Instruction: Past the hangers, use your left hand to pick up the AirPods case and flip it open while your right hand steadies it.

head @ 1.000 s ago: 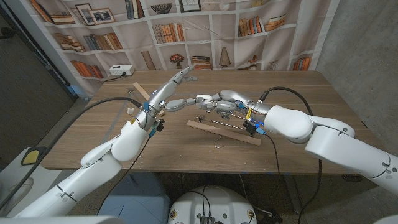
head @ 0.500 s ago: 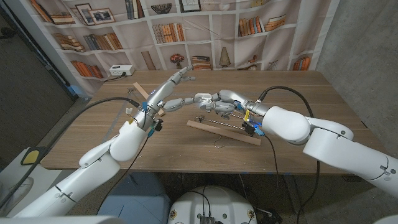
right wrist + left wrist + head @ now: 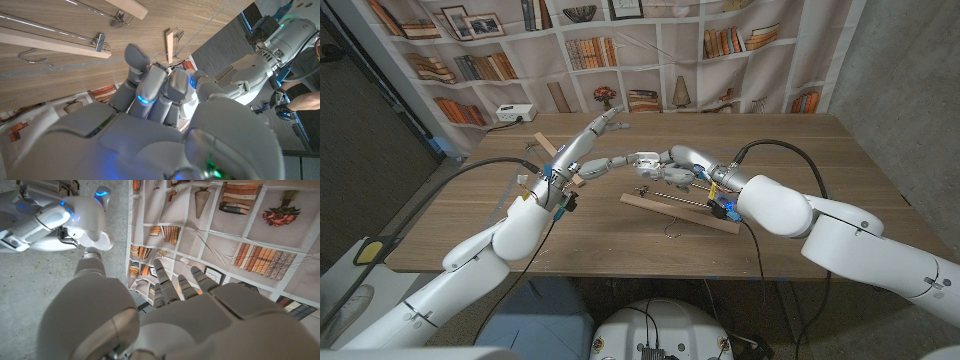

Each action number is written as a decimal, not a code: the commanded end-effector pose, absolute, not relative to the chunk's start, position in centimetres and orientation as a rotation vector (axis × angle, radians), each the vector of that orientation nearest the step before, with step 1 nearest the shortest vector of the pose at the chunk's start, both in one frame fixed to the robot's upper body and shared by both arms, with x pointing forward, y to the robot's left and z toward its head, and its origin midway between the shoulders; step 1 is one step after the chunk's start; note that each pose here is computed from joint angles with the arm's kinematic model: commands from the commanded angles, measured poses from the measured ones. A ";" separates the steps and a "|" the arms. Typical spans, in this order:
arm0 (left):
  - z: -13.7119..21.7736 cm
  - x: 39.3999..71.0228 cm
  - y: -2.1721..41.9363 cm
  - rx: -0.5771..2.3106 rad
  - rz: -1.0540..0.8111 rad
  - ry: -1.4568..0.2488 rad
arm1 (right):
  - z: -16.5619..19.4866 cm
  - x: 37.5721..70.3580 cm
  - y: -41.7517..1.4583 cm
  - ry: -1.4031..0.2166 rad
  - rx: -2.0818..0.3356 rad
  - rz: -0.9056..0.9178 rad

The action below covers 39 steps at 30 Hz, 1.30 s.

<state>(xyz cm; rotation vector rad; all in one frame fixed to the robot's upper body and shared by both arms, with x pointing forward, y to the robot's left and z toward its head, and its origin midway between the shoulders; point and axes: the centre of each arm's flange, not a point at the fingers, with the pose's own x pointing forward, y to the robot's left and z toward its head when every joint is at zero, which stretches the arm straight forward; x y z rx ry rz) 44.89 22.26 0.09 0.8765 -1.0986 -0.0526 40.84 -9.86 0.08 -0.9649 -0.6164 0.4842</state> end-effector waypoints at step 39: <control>-0.6 47.0 22.5 0.861 -0.055 -1.042 | -1.2 40.3 -9.4 -0.788 -1.110 0.370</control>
